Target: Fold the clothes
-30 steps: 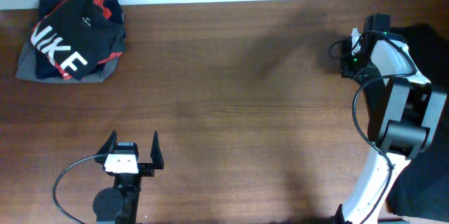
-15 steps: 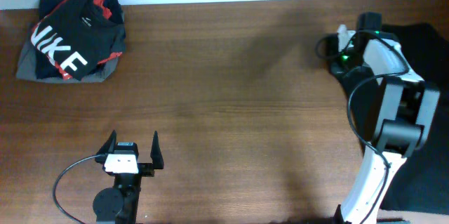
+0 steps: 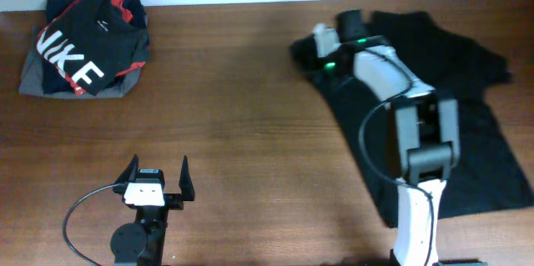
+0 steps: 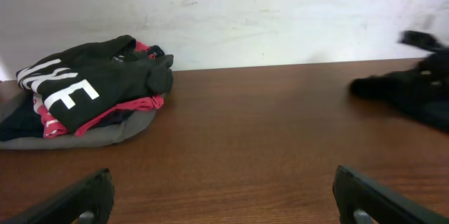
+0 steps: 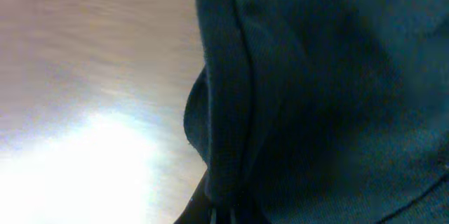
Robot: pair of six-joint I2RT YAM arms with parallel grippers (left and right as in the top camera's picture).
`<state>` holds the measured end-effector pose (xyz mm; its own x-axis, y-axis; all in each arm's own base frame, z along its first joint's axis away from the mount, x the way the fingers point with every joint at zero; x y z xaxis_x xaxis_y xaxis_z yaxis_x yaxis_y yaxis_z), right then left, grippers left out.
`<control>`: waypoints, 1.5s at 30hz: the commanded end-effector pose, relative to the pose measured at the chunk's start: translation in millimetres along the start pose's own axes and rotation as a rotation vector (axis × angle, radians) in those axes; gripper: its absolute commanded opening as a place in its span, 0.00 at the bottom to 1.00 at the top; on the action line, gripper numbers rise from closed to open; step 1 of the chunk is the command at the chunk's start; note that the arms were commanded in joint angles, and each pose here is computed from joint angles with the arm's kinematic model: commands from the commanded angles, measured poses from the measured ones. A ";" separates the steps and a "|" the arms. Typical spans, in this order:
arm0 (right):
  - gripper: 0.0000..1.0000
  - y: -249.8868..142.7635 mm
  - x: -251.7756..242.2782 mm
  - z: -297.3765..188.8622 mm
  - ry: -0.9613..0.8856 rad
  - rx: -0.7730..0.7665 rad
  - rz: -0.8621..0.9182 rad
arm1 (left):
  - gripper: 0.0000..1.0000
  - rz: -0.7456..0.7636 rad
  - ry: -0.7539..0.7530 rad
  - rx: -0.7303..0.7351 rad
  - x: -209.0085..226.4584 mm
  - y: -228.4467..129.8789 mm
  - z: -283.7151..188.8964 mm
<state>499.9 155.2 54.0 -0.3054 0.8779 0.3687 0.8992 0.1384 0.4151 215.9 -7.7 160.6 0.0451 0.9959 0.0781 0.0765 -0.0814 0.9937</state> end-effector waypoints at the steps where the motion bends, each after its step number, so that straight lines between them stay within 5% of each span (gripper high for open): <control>1: 0.04 -3.7 68.4 21.7 0.100 0.025 -0.007 | 0.99 0.015 0.016 0.001 2.6 -2.0 0.1; 13: 0.05 -65.6 229.5 50.6 0.285 0.168 -0.164 | 0.99 0.015 0.016 0.001 2.6 -2.0 0.1; 19: 0.43 -41.7 241.3 19.7 0.273 0.173 -0.164 | 0.99 0.015 0.016 0.001 2.6 -2.0 0.1; 24: 0.70 20.6 199.9 -49.9 0.147 0.095 -0.069 | 0.99 0.015 0.016 0.001 2.6 -2.0 0.1; 29: 0.77 60.5 107.9 -133.7 -0.087 0.005 0.090 | 0.99 0.015 0.016 0.001 2.6 -2.0 0.1; 37: 0.77 11.2 -55.5 -228.5 -0.346 0.128 0.482 | 0.99 0.015 0.016 0.001 2.6 -2.0 0.1; 45: 0.77 -9.8 -102.7 -299.7 -0.333 0.030 0.655 | 0.99 0.015 0.016 0.001 2.6 -2.0 0.1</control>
<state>441.1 -69.8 222.4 0.4105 0.8847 0.2209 0.8943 -0.4379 0.0920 215.9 -7.6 160.7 0.0447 0.9959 0.0782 0.0761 -0.0814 0.9938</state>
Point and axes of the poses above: each gripper's point midway between its finger pads, its own z axis out along the fingers, its own x axis along the line the jaws close on, y = z × x, the point moved 3 cm from there along -z, back along the fingers, and after that the axes turned 3 degrees about z, right-handed, at the moved point
